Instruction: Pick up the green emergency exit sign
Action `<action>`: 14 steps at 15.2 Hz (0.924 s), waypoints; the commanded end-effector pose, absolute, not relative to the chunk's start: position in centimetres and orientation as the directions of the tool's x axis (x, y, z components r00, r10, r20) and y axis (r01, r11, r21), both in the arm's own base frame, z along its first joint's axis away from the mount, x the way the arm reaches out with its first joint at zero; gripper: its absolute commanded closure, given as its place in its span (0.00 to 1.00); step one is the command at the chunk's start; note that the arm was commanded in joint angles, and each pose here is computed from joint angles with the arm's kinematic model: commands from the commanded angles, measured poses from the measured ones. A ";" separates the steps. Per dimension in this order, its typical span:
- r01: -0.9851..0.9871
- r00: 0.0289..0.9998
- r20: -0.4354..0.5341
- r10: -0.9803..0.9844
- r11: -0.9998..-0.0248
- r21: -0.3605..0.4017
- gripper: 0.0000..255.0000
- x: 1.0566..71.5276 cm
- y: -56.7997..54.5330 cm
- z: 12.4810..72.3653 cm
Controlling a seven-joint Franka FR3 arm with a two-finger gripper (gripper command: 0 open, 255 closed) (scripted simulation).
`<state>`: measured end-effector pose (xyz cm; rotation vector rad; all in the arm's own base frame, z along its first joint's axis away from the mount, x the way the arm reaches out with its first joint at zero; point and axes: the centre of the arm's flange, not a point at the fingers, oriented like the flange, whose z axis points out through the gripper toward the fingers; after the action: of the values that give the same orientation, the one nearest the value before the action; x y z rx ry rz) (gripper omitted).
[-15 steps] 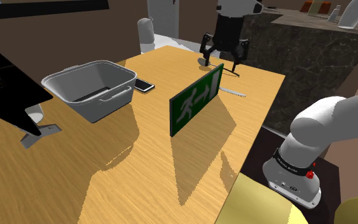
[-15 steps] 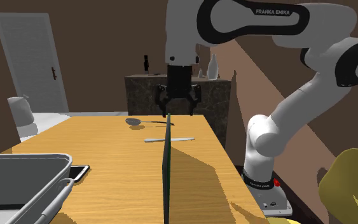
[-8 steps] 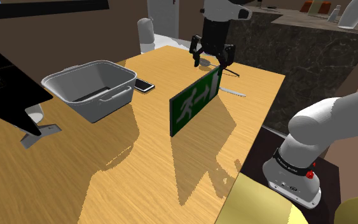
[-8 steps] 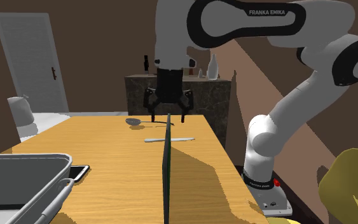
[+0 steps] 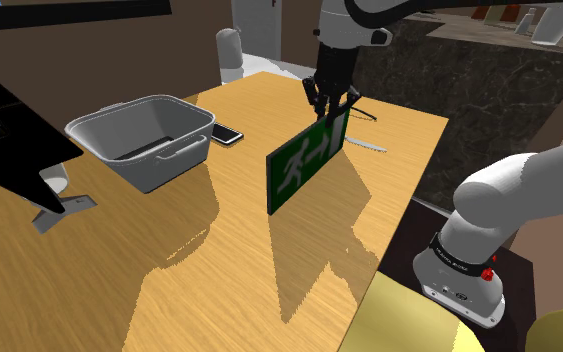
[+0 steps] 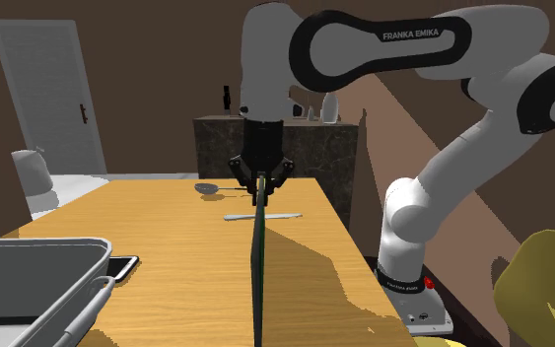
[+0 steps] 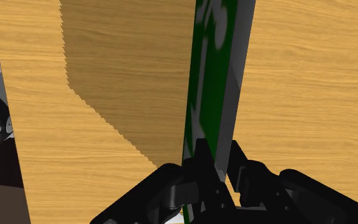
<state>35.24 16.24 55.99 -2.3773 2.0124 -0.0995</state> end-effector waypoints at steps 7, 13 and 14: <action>-0.984 0.164 0.032 -0.986 -0.166 -0.061 1.00 35.3 16.3 55.9; -0.984 0.164 0.032 -0.986 -0.166 -0.061 1.00 35.3 16.3 59.1; -0.984 0.164 0.032 -0.986 -0.166 -0.061 1.00 35.3 16.3 59.6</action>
<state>35.12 16.33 59.05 -2.3774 2.0126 -0.0990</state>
